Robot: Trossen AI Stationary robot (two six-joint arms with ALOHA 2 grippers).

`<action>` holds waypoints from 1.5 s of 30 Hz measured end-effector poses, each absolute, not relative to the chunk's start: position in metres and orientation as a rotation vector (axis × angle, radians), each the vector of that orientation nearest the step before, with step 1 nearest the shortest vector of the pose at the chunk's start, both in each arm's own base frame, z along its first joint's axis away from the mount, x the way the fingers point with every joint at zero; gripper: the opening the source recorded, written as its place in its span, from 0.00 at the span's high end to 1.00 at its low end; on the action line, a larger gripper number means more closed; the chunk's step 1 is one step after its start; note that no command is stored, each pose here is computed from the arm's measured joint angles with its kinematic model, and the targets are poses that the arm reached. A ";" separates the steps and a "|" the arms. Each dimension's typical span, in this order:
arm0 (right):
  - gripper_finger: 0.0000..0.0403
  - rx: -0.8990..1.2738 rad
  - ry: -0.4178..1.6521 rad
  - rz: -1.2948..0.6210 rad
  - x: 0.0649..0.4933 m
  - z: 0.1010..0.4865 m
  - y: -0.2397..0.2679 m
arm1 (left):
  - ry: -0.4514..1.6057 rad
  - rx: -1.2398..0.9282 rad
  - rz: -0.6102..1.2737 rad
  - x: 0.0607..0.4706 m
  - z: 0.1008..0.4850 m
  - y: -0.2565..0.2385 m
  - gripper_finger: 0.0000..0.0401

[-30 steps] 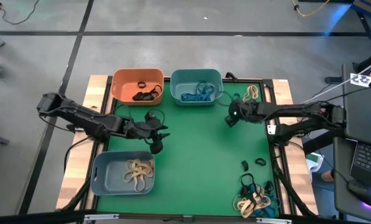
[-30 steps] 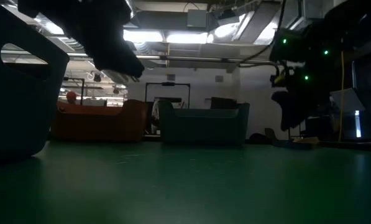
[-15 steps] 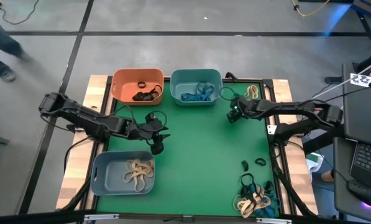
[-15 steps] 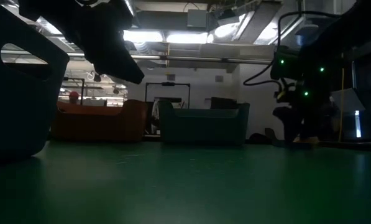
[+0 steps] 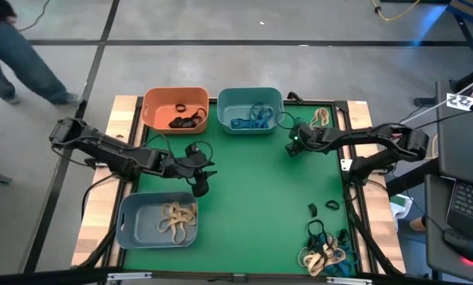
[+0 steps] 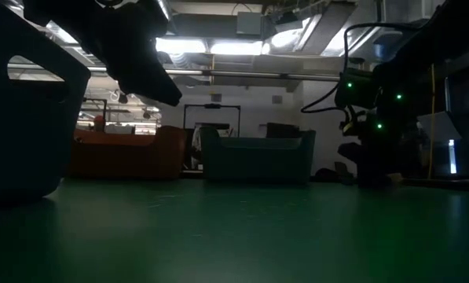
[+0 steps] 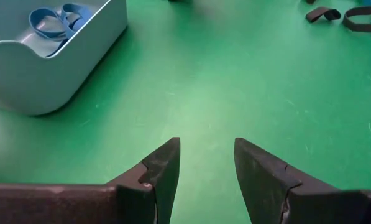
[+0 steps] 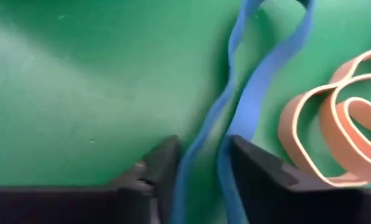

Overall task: Sort rubber bands into baskets
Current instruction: Put the blue rubber band into the green bin

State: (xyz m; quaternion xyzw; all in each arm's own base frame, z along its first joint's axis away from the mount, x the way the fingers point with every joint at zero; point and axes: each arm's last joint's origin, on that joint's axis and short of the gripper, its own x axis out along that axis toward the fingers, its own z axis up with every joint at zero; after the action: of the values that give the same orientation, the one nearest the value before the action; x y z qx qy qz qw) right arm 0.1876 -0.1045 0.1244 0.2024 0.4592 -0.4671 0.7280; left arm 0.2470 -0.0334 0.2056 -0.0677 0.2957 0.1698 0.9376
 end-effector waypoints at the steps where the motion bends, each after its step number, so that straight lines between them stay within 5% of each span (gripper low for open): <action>1: 0.70 0.443 1.012 -1.026 0.188 0.124 -0.105 | 0.601 -0.139 0.346 0.247 0.206 -0.033 0.63; 7: 0.97 0.360 1.042 -1.025 0.187 0.124 -0.105 | 0.592 -0.142 0.345 0.248 0.206 -0.034 0.63; 22: 0.99 0.156 0.944 -1.051 0.190 0.187 -0.099 | 0.587 -0.145 0.344 0.248 0.207 -0.034 0.63; 31: 0.98 0.072 0.728 -1.007 0.203 0.241 -0.104 | 0.586 -0.145 0.344 0.248 0.207 -0.034 0.63; 45: 0.96 -0.032 0.389 -0.817 0.233 0.268 -0.113 | 0.586 -0.145 0.344 0.248 0.207 -0.034 0.63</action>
State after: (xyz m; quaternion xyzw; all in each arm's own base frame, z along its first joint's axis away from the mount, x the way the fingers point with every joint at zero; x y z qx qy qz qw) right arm 0.2329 -0.1134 0.2684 -0.0153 0.1878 -0.3946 0.8993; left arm 0.2481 -0.0337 0.2070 -0.0711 0.2870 0.1685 0.9403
